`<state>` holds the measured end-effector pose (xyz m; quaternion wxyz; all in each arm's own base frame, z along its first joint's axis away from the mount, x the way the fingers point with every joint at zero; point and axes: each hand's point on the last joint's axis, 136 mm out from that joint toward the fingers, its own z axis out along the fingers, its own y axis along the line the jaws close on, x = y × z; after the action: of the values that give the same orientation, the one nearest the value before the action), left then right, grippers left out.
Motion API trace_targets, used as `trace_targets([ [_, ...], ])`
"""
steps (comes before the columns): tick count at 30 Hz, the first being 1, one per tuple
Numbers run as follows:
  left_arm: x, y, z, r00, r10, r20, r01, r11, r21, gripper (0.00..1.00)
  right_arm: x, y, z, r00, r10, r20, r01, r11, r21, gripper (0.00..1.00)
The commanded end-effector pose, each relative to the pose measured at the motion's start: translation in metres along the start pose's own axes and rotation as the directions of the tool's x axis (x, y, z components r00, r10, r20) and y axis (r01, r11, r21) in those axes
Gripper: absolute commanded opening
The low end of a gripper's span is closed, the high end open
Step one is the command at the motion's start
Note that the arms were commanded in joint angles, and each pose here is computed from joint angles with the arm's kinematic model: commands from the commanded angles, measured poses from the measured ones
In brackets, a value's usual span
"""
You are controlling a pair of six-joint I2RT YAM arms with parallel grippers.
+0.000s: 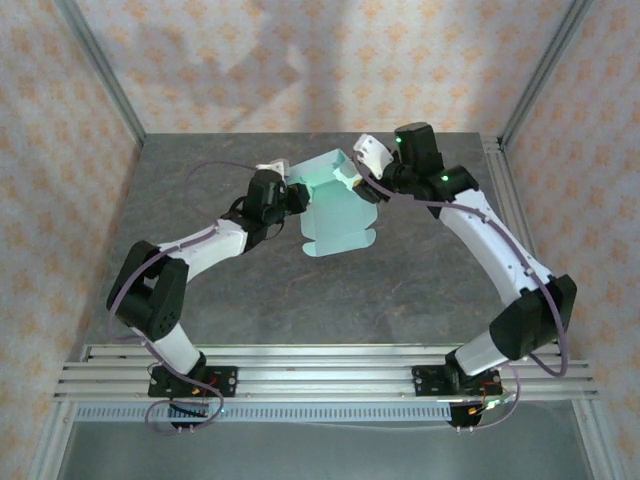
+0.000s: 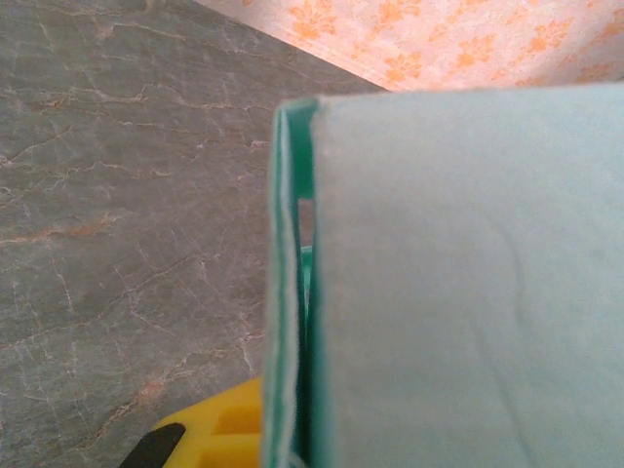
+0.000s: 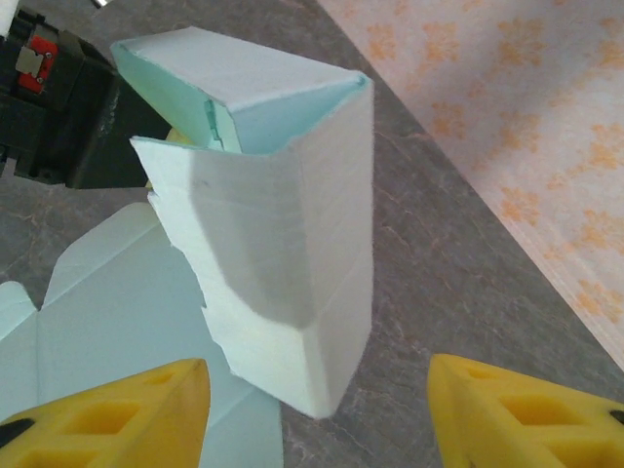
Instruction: Fold the paper box
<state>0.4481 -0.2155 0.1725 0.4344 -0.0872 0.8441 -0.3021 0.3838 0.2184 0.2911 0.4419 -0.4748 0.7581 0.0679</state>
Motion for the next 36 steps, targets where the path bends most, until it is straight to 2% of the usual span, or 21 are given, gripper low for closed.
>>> trace_targets([
  [1, -0.019, -0.012, -0.012, 0.998, -0.008, 0.058, 0.005, 0.999, 0.048, 0.0, -0.013, 0.01, 0.002, 0.998, -0.053, 0.035, 0.056, 0.994, -0.093, 0.61],
  [6, -0.019, -0.015, -0.014, 0.999, 0.005, 0.053, -0.008, 0.999, 0.053, 0.0, -0.017, 0.006, 0.015, 0.997, -0.068, 0.036, 0.071, 0.992, -0.105, 0.6],
  [10, -0.019, -0.014, -0.014, 0.998, 0.009, 0.055, -0.012, 0.999, 0.047, 0.0, -0.021, 0.01, 0.019, 0.997, -0.067, 0.045, 0.072, 0.989, -0.125, 0.55],
  [14, -0.018, -0.015, -0.012, 0.999, 0.004, 0.052, -0.007, 0.999, 0.054, 0.0, -0.025, 0.016, 0.024, 0.996, -0.07, 0.046, 0.075, 0.988, -0.132, 0.46],
  [20, -0.016, -0.015, -0.009, 0.999, -0.003, 0.042, 0.0, 0.998, 0.06, 0.0, -0.025, 0.024, 0.038, 0.996, -0.082, 0.017, 0.084, 0.988, -0.132, 0.42],
  [23, -0.017, -0.015, -0.011, 0.999, -0.001, 0.047, -0.001, 0.998, 0.061, 0.0, -0.027, 0.014, 0.047, 0.997, -0.08, 0.003, 0.08, 0.995, -0.055, 0.41],
  [28, -0.017, -0.015, -0.013, 0.999, 0.005, 0.048, -0.008, 0.998, 0.058, 0.0, -0.047, -0.013, 0.05, 0.996, -0.08, 0.045, 0.071, 0.983, 0.17, 0.37],
  [36, -0.016, -0.015, -0.012, 0.999, 0.0, 0.046, -0.003, 0.998, 0.063, 0.0, -0.047, -0.013, 0.061, 0.996, -0.091, 0.021, 0.084, 0.968, 0.238, 0.33],
])
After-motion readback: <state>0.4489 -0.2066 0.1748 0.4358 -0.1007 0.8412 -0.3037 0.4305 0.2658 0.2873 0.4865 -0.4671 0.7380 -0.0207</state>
